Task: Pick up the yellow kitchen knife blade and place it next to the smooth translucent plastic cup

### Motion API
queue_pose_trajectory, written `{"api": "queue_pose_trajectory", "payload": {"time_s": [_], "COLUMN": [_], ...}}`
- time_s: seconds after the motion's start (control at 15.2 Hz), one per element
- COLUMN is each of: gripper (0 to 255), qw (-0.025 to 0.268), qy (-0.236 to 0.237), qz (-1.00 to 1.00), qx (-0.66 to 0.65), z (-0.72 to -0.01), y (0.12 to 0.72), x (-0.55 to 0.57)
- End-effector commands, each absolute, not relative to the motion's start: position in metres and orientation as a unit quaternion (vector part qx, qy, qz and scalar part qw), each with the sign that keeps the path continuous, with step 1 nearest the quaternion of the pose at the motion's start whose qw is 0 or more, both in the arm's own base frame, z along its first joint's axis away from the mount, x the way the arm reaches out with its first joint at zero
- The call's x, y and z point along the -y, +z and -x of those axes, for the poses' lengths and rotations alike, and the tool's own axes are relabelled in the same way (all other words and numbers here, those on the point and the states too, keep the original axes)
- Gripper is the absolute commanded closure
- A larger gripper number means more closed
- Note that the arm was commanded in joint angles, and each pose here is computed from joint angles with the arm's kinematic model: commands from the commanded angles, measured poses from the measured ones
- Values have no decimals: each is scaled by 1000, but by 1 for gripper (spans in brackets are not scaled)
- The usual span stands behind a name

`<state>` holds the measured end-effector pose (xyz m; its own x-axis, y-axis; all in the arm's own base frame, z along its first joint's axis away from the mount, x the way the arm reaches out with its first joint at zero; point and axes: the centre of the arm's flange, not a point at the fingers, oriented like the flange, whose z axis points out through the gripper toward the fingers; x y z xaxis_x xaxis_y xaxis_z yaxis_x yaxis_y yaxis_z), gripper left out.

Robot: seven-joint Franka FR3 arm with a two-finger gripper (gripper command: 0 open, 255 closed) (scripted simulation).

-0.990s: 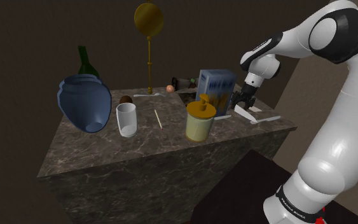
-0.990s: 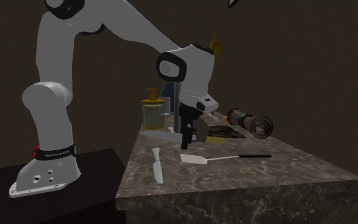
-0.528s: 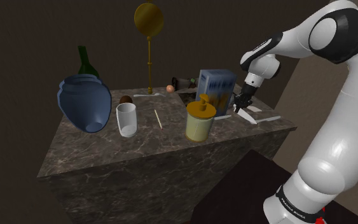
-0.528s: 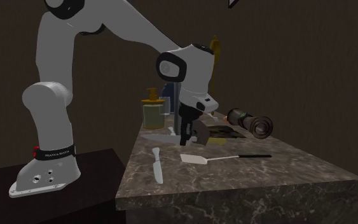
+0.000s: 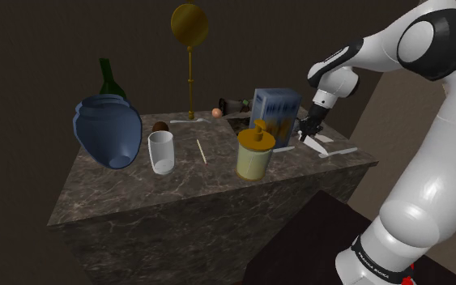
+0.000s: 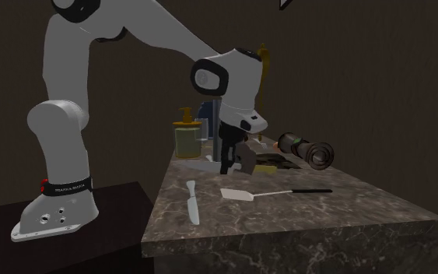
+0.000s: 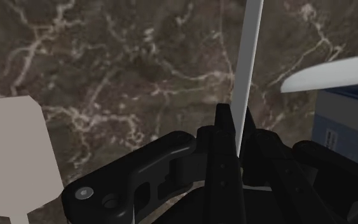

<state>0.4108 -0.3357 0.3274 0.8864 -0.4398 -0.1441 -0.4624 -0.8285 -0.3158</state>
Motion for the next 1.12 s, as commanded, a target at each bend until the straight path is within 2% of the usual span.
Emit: {"api": "queue_pose_trajectory", "payload": {"time_s": [0.0,1.06], "gripper": [255,255], "qw": [173,173], "qy": [33,33], "qz": [956,956], "qx": [-236,-236], "z": [-411,-411], "y": [336,421], "x": [335,335]}}
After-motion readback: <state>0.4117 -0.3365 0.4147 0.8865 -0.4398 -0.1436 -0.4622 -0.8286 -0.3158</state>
